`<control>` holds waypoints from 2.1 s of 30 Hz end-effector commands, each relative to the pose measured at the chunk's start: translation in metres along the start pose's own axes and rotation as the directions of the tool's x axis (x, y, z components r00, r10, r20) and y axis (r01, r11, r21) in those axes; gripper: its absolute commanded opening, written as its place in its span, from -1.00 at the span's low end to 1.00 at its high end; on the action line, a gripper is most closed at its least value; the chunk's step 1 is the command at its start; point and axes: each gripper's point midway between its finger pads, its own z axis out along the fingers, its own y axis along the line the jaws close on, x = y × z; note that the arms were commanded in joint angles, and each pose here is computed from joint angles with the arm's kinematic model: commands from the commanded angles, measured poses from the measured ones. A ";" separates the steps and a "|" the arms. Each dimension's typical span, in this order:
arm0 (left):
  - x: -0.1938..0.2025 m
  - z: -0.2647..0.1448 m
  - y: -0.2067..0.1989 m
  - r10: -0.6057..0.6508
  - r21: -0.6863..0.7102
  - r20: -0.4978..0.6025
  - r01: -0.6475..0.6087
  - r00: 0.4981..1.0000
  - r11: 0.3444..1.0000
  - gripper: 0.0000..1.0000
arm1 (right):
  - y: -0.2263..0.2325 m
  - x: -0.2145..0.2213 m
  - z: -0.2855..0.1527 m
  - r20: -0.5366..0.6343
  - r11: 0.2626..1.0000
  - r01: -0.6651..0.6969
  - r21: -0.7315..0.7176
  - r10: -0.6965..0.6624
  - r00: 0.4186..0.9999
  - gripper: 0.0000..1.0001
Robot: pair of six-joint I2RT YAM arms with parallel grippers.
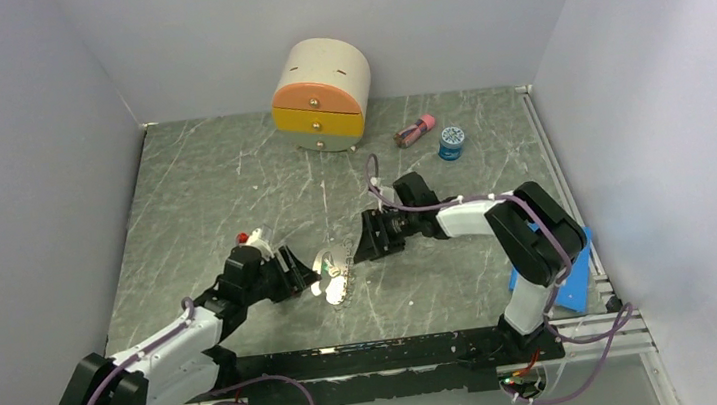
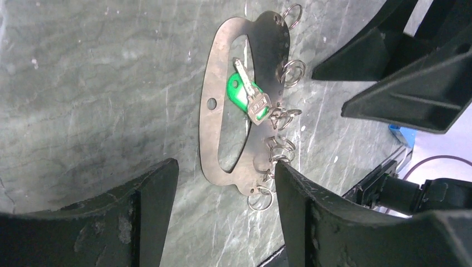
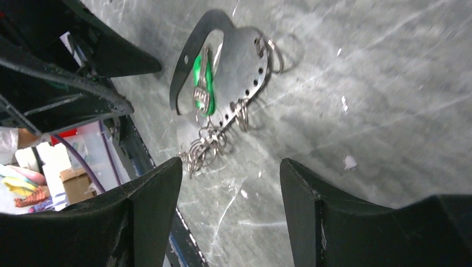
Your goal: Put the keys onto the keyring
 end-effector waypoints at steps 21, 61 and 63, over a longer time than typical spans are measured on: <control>-0.029 0.018 -0.021 0.195 0.028 0.008 -0.196 0.981 0.980 0.30 | -0.006 -0.006 0.028 -0.083 0.997 -0.065 -0.046 0.061 0.995 -0.08; -0.029 0.019 -0.015 0.231 -0.001 -0.008 -0.231 0.973 0.973 0.27 | 0.010 -0.052 -0.001 0.031 0.977 0.194 0.088 -0.198 0.980 -0.08; -0.029 0.020 -0.015 0.228 -0.001 -0.010 -0.228 0.974 0.974 0.27 | 0.015 -0.049 0.000 0.023 0.977 0.203 0.070 -0.205 0.978 -0.10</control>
